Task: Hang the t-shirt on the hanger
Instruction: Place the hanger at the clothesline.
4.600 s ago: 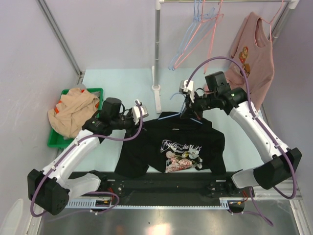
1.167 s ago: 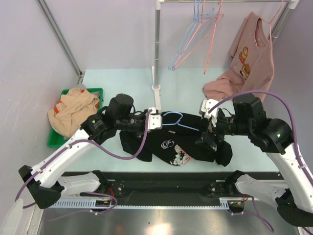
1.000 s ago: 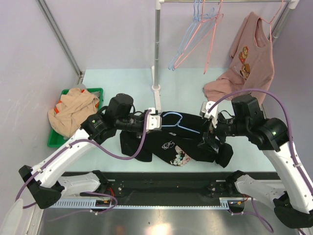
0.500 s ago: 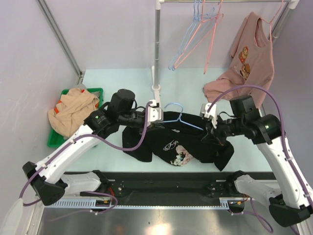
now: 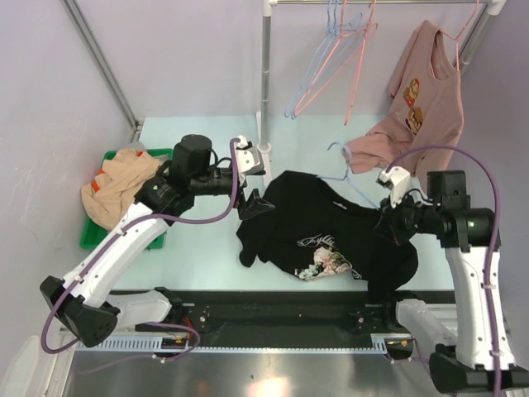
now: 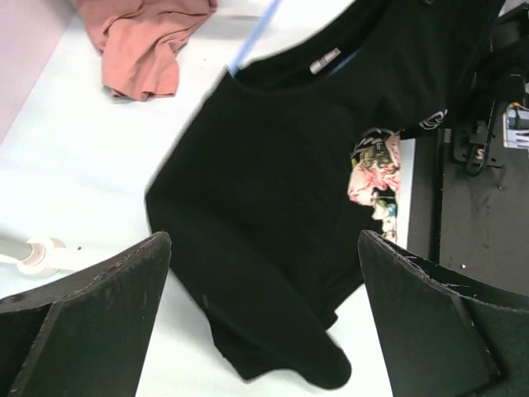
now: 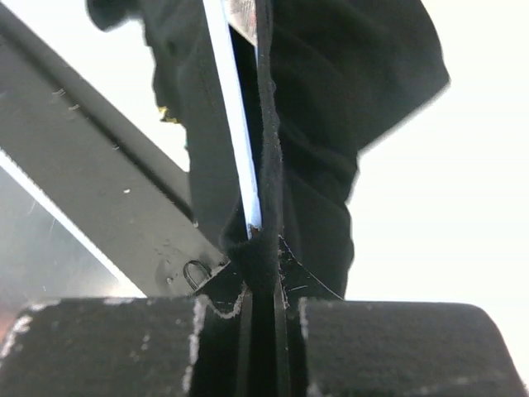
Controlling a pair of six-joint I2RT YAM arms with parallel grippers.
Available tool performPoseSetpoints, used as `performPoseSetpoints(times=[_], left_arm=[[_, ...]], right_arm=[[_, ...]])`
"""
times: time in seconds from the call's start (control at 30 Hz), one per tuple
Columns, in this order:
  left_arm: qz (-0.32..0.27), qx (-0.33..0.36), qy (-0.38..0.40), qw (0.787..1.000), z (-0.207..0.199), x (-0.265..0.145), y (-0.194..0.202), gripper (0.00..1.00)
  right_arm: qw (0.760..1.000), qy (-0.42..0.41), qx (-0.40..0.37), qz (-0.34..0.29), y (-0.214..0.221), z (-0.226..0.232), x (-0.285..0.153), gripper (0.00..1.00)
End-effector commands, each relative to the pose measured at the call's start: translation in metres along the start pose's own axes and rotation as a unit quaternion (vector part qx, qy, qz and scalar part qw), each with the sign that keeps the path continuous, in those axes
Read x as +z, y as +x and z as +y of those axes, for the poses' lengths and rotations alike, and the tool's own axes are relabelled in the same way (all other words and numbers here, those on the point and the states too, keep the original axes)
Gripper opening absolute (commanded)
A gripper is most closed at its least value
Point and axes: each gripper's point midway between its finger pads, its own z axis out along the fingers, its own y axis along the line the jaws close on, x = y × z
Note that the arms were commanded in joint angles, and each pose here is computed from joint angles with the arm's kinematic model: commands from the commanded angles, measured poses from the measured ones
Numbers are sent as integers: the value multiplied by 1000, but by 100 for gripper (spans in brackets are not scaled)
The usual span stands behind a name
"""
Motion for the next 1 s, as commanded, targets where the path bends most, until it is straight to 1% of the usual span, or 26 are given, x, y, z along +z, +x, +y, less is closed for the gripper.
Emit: performPoseSetpoints(times=[0.0,0.07,0.1,0.17,0.23,0.3,0.33,0.37,0.43,0.5,0.53,0.57,0.6,0.67,0.73,0.8,0.83,0.9,0.93,0.97], left_arm=[[-36,14,-24,999,5,-13,-25,100],[-35,9,-26,999,5,-12,-23,100],[-34,8,-27,999,5,-12,-22,100],[-34,8,-29,999,4,-13,-19,100],[-34,8,-32,999,4,-13,-18,100],[-31,5,-34,999,3,-14,-14,100],[-30,5,-34,999,2,-15,-12,100],[-31,7,-36,999,2,-16,-12,100],[-29,5,-43,999,3,-16,-9,100],[-28,5,-49,998,4,-18,-8,100],[-27,3,-52,998,5,-16,-5,100],[-27,-1,-53,998,4,-17,-4,100],[-29,0,-55,998,4,-18,-4,100],[-30,-1,-57,998,4,-18,-3,100],[-32,0,-60,998,3,-20,-3,100],[-35,1,-62,997,3,-21,-4,100],[-35,3,-66,997,2,-23,-3,100],[-36,4,-68,997,1,-25,-1,100],[-35,5,-67,997,-2,-26,2,100],[-36,7,-69,997,-2,-27,2,100]], right_arm=[[992,67,95,36,19,-39,-4,0],[987,98,121,40,25,-57,-8,0],[980,127,149,36,30,-74,-14,0],[976,153,153,10,25,-93,-22,0],[967,176,183,-10,23,-116,-32,0],[961,201,184,-41,4,-136,-48,0],[958,201,198,-51,0,-150,-51,0],[954,227,179,-78,-22,-162,-68,0],[951,229,183,-96,-39,-180,-75,0],[947,248,158,-130,-73,-192,-96,0],[943,253,163,-143,-84,-197,-103,0],[943,250,163,-144,-92,-209,-99,0],[939,267,151,-155,-106,-214,-109,0],[938,272,150,-155,-118,-231,-103,0],[931,295,141,-160,-132,-244,-109,0],[929,303,144,-153,-142,-263,-100,0],[923,318,131,-171,-159,-265,-112,0],[920,323,150,-163,-165,-284,-101,0],[913,335,144,-186,-181,-286,-113,0],[911,336,149,-187,-184,-296,-108,0]])
